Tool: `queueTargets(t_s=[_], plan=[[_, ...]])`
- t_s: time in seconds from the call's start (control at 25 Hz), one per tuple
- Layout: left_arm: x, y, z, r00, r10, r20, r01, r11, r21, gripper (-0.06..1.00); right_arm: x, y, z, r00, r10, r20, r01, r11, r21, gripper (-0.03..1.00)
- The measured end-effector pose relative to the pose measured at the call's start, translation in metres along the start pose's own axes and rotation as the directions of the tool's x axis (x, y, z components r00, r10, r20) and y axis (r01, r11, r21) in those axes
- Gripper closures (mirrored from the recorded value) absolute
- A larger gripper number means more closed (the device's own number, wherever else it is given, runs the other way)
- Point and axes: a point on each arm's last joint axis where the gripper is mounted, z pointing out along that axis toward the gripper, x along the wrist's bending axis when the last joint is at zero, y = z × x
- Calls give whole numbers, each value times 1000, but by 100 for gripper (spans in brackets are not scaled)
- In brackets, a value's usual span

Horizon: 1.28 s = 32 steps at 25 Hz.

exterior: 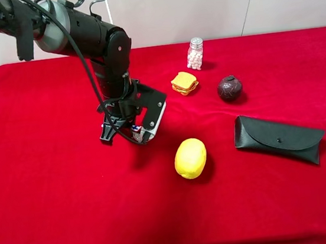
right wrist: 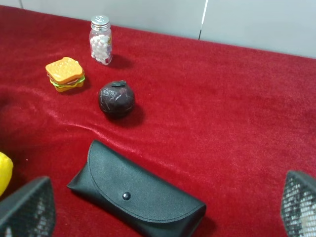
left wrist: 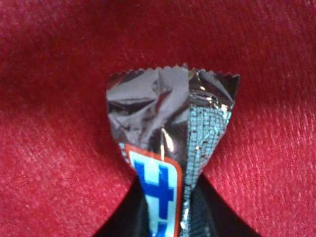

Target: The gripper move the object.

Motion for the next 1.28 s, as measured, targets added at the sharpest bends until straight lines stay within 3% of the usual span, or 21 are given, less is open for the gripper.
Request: queueTargets(t_s=[0.28,0.68,0.96,1.28], plan=[[0,0,0,1000,0,-1,0,1000,0,76,0,0,0,1000,0,0,0,1000,0,27],[1,0,0,1000,0,-7,0,1000,-2,25,0,0,0,1000,0,0,0,1000,0,27],[2,0,-6,1000,0,-22,0,1000,-7,12,0,0,0,1000,0,0,0,1000,0,27],[5,-1,-44,996,-7,-91,4,1000,-29,-1,0,0,0,1000,0,0,0,1000,0,27]])
